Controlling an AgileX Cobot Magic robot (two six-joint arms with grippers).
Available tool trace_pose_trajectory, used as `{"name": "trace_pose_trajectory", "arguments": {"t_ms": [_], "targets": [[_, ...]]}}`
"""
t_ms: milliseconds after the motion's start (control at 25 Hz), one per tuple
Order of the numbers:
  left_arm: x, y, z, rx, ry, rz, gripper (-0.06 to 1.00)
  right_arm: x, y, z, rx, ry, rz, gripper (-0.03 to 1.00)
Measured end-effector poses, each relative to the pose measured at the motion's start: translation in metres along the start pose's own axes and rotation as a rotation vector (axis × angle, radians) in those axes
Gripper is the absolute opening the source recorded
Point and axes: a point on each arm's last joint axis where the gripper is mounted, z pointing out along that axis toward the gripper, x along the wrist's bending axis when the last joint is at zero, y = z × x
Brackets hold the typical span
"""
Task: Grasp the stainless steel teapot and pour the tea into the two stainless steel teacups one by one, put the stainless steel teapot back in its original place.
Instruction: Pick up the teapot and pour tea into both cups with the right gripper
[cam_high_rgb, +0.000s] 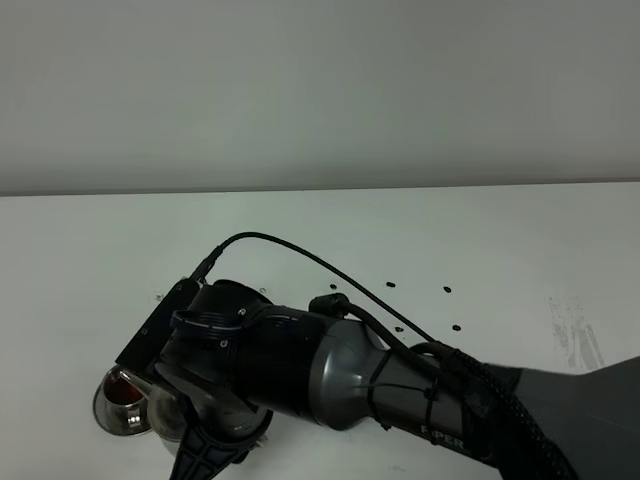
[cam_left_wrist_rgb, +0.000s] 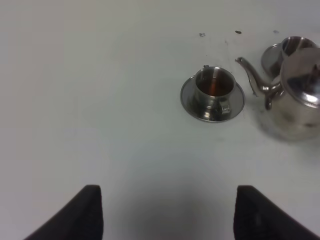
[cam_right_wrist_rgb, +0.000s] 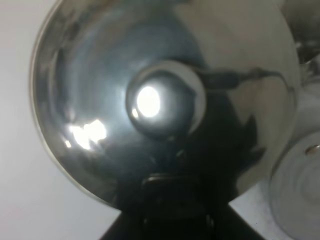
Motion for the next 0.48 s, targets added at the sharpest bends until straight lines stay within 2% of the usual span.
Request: {"name": "trace_pose_trajectory", "arguments": {"t_ms": [480], "targets": [[0.000,0.000,0.000,0.000,0.000,0.000,0.61,0.005,0.001,0.014,0.007,0.027,0.008,0.21]]}}
